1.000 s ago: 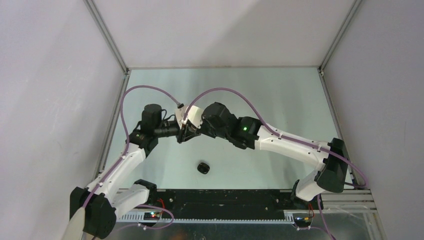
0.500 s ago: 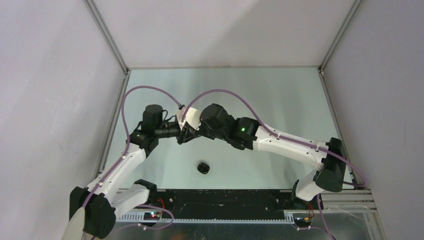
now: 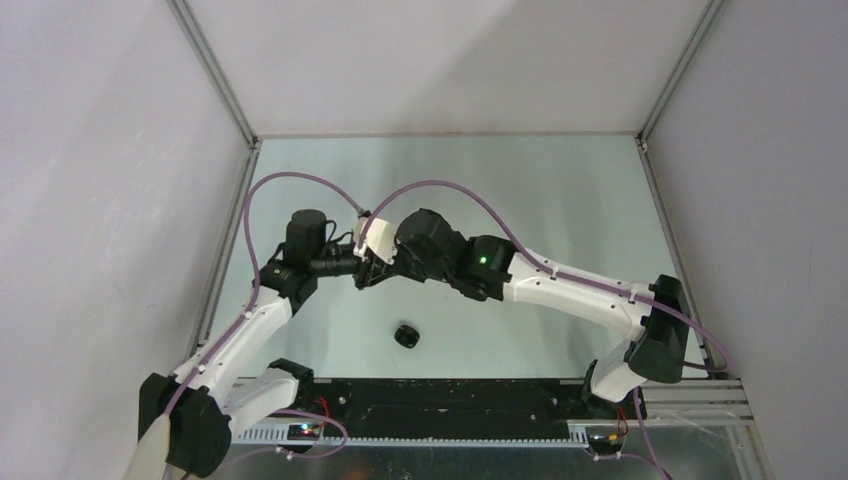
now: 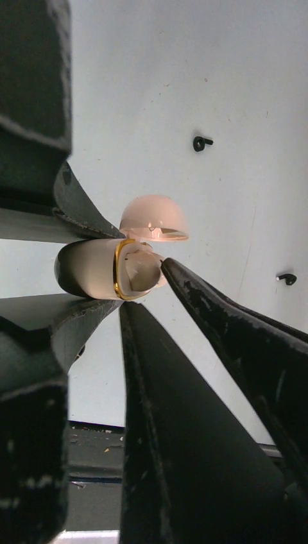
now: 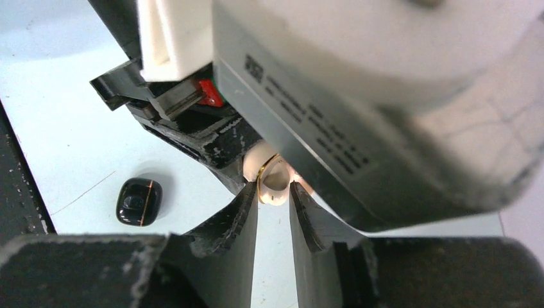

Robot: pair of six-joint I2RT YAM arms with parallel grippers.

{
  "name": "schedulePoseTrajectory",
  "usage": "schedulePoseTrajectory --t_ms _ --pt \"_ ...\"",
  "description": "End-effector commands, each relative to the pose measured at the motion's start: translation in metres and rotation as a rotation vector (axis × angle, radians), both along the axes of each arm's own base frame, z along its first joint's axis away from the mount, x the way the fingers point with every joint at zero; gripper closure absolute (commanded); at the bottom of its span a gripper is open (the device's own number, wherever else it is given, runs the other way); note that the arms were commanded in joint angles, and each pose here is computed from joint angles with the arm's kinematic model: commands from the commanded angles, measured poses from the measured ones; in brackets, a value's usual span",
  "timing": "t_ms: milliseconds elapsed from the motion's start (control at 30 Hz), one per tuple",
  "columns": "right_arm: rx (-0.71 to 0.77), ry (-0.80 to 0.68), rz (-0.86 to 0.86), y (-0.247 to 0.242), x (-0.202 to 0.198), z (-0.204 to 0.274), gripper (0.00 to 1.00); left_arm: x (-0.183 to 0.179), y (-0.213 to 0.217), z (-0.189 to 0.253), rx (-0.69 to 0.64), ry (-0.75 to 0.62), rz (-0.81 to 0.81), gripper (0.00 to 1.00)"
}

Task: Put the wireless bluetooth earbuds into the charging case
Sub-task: Place the earbud in the charging case, then close the charging case.

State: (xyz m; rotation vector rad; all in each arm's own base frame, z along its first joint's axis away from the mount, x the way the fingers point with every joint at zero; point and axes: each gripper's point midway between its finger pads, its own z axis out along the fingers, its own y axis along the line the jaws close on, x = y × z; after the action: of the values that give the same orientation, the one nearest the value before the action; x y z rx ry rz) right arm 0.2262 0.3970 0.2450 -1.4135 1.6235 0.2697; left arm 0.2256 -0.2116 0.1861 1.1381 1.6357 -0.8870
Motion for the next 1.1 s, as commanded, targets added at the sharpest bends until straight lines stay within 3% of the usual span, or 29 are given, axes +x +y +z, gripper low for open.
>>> schedulePoseTrajectory --t_ms 0,467,833,1067 --pt "0.053 -0.016 0.022 0.011 -0.003 0.021 0.69 -0.003 -0.004 0.016 -0.026 -0.073 -0.038 0.97" --pt "0.117 -0.052 0.037 -0.034 0.000 0.066 0.48 -0.005 -0.003 0.020 -0.020 -0.105 -0.048 0.99" --pt "0.225 0.050 0.085 -0.087 0.004 0.074 0.39 -0.015 -0.002 0.025 -0.023 -0.134 -0.095 0.98" --pt "0.264 0.125 0.139 -0.101 0.017 0.055 0.31 -0.027 -0.002 0.030 -0.035 -0.153 -0.144 0.98"
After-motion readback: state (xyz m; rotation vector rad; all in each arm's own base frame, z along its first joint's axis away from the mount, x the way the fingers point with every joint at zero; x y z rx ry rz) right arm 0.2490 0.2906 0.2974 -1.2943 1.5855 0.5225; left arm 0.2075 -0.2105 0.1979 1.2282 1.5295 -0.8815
